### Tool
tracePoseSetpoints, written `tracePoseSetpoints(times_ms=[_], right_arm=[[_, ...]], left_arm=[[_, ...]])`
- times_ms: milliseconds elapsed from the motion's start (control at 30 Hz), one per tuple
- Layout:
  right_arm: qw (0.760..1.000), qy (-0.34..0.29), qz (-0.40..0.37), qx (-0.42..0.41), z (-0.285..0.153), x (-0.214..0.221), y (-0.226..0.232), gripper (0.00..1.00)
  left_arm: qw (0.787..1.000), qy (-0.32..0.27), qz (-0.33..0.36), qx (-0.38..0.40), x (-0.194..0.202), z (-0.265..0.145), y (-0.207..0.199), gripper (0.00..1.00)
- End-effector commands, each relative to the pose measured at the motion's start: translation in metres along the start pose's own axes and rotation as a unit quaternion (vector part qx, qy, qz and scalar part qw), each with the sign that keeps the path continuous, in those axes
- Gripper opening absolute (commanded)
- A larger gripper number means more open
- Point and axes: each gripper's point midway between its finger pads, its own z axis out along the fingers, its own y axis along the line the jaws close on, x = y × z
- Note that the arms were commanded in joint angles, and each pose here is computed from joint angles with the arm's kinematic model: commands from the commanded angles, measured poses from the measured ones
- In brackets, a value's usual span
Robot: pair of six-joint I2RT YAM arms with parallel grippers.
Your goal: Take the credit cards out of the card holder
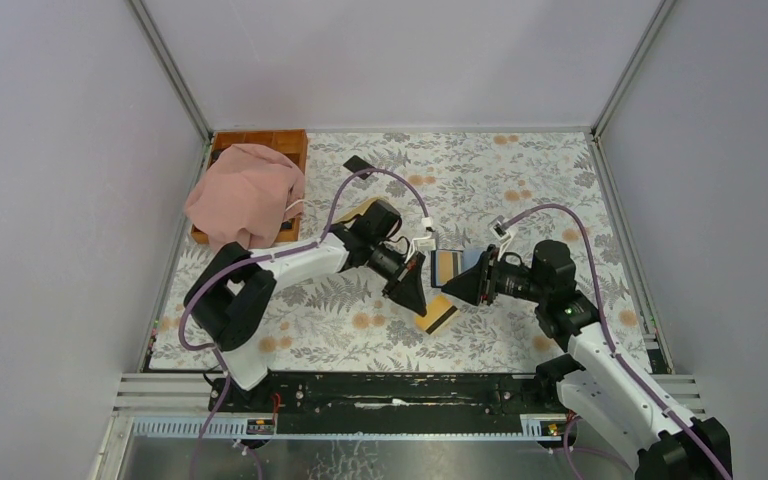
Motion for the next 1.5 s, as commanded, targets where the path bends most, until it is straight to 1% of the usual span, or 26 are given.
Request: tracePoseSetpoints(times_ms=[0, 267, 300, 467, 500, 533, 567, 633, 667, 733, 767, 800, 833, 867, 900, 933, 967, 1000, 1033, 1067, 1167, 1233, 1300, 1333, 1367, 1467], right_arm=[[0.999, -0.009, -0.033, -0.010, 0.002, -0.015, 0.011, 0.38], [1.000, 0.002, -0.028, 0.011, 0.006, -0.008, 0.001, 0.37], [1.000, 0.003, -0.028, 0.011, 0.007, -0.007, 0.001, 0.34], [0.999, 0.000, -0.030, 0.017, 0.007, -0.009, 0.000, 0.05], [0.999, -0.001, -0.031, 0.021, 0.006, -0.009, -0.001, 0.01], [0.999, -0.004, -0.033, 0.025, 0.006, -0.011, -0.002, 0.00], [0.999, -0.007, -0.034, 0.028, 0.006, -0.012, -0.002, 0.00], [0.999, -0.011, -0.035, 0.035, 0.005, -0.015, -0.004, 0.00], [0.998, -0.013, -0.036, 0.039, 0.005, -0.016, -0.004, 0.00], [0.998, -0.020, -0.040, 0.052, 0.004, -0.022, -0.006, 0.00], [0.997, -0.026, -0.041, 0.062, 0.004, -0.025, -0.009, 0.00], [0.996, -0.034, -0.041, 0.076, 0.003, -0.030, -0.013, 0.00], [0.994, -0.040, -0.038, 0.094, 0.003, -0.034, -0.019, 0.00], [0.992, -0.047, -0.032, 0.115, 0.003, -0.038, -0.027, 0.00], [0.989, -0.048, -0.023, 0.138, 0.004, -0.039, -0.036, 0.00], [0.986, -0.046, -0.012, 0.159, 0.006, -0.041, -0.046, 0.00], [0.984, -0.040, -0.001, 0.174, 0.010, -0.041, -0.055, 0.00], [0.983, -0.035, 0.010, 0.180, 0.016, -0.043, -0.061, 0.00], [0.983, -0.030, 0.024, 0.181, 0.024, -0.045, -0.066, 0.00], [0.983, -0.018, 0.042, 0.180, 0.035, -0.044, -0.074, 0.00], [0.988, -0.021, 0.077, 0.133, 0.065, -0.060, -0.073, 0.00], [0.991, -0.020, 0.085, 0.105, 0.083, -0.076, -0.071, 0.00], [0.991, -0.022, 0.086, 0.102, 0.098, -0.093, -0.078, 0.00], [0.991, -0.022, 0.086, 0.102, 0.107, -0.101, -0.083, 0.00], [0.991, -0.023, 0.086, 0.098, 0.115, -0.110, -0.085, 0.00], [0.992, -0.022, 0.098, 0.074, 0.143, -0.129, -0.093, 0.00]], left_arm=[[1.000, -0.013, 0.028, 0.001, -0.018, -0.009, -0.004, 0.00], [0.999, -0.020, 0.036, 0.004, -0.028, -0.010, 0.000, 0.00], [0.999, -0.022, 0.037, 0.000, -0.028, -0.011, 0.001, 0.00], [0.999, -0.032, 0.032, -0.012, -0.029, -0.014, 0.004, 0.00], [0.999, -0.033, 0.031, -0.014, -0.029, -0.015, 0.005, 0.00], [0.999, -0.034, 0.030, -0.018, -0.029, -0.015, 0.006, 0.00], [0.999, -0.034, 0.029, -0.025, -0.029, -0.016, 0.008, 0.02], [0.997, -0.040, 0.027, -0.057, -0.030, -0.018, 0.014, 0.12], [0.995, -0.045, 0.023, -0.082, -0.032, -0.020, 0.020, 0.16], [0.986, -0.074, 0.004, -0.150, -0.040, -0.036, 0.037, 0.18], [0.977, -0.095, -0.012, -0.188, -0.045, -0.049, 0.047, 0.18], [0.969, -0.123, -0.027, -0.213, -0.051, -0.065, 0.052, 0.22], [0.958, -0.153, -0.049, -0.237, -0.054, -0.080, 0.061, 0.22], [0.942, -0.190, -0.068, -0.266, -0.057, -0.100, 0.069, 0.30], [0.925, -0.225, -0.075, -0.297, -0.060, -0.119, 0.074, 0.40], [0.903, -0.250, -0.091, -0.338, -0.054, -0.135, 0.084, 0.53], [0.879, -0.271, -0.097, -0.381, -0.054, -0.150, 0.091, 0.69], [0.855, -0.285, -0.106, -0.419, -0.050, -0.162, 0.096, 0.81], [0.835, -0.301, -0.112, -0.446, -0.049, -0.172, 0.098, 0.85], [0.818, -0.318, -0.116, -0.466, -0.047, -0.179, 0.097, 0.86], [0.765, -0.363, -0.120, -0.519, -0.038, -0.201, 0.089, 0.86], [0.737, -0.390, -0.110, -0.541, -0.033, -0.213, 0.076, 0.86], [0.711, -0.424, -0.110, -0.551, -0.027, -0.225, 0.064, 0.84], [0.701, -0.436, -0.113, -0.552, -0.023, -0.228, 0.059, 0.82], [0.698, -0.445, -0.109, -0.550, -0.021, -0.229, 0.053, 0.81], [0.701, -0.464, -0.096, -0.532, -0.018, -0.227, 0.036, 0.80]])
